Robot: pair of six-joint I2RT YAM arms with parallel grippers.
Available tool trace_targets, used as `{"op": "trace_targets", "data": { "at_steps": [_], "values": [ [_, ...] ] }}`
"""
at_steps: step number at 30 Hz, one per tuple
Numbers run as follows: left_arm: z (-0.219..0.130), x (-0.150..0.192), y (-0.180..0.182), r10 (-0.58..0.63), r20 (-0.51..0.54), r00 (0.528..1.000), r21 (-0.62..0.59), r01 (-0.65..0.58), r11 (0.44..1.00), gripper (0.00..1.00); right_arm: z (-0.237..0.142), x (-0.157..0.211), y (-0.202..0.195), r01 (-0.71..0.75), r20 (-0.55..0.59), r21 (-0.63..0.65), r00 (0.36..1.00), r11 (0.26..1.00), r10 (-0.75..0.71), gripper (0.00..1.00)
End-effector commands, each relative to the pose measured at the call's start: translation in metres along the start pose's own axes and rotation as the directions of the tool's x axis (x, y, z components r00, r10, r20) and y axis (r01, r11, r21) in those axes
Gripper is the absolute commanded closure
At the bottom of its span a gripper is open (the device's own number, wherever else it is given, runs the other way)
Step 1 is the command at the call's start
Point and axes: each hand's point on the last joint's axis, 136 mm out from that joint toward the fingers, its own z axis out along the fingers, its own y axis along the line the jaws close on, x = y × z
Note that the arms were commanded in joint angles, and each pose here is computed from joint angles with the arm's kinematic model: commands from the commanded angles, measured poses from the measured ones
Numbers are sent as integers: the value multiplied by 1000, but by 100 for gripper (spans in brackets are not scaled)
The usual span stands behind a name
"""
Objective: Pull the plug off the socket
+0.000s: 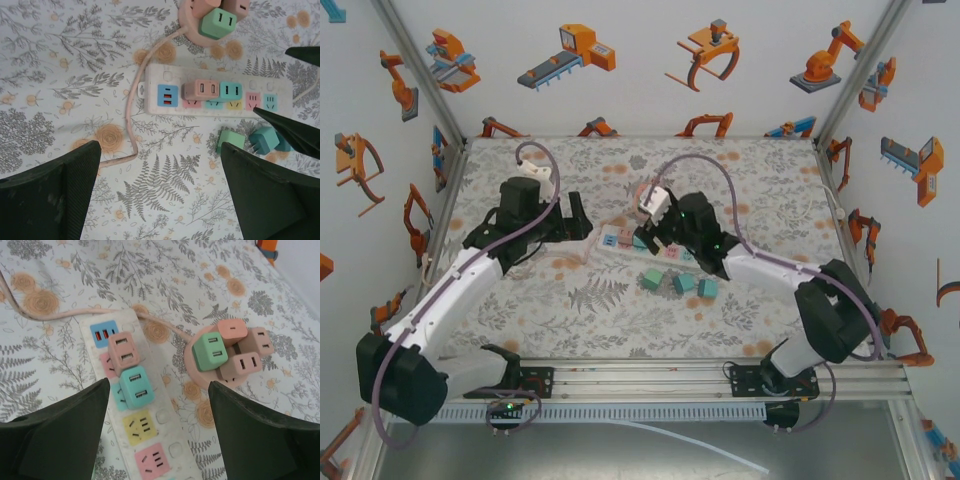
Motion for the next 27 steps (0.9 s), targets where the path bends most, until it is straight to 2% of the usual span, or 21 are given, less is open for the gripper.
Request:
{"op": "trace_targets", "data": {
  "at_steps": [1,4,7,11,17,23,27],
  "values": [
    [8,1,2,-83,-28,996,-18,82,996,3,8,34,12,-117,-252,-68,963,991,97,27],
    [22,2,12,-118,-42,992,-76,115,990,3,18,45,8,-162,-353,-53,926,985,133,28],
    [36,3,16,-142,-65,988,-106,135,985,3,27,51,10,-171,-400,-75,908,982,127,29],
    [57,8,18,-179,-98,979,-108,168,980,3,38,56,12,-154,-389,-98,915,983,105,30],
    [92,29,29,-220,-182,958,-161,191,968,0,52,67,12,-106,-376,-105,925,989,59,38],
    [123,52,28,-267,-273,924,-150,233,961,15,62,66,21,-34,-274,-168,962,985,-14,48],
    [135,63,28,-276,-313,909,-152,239,959,26,65,65,26,-25,-248,-193,968,981,-24,53]
  ]
}}
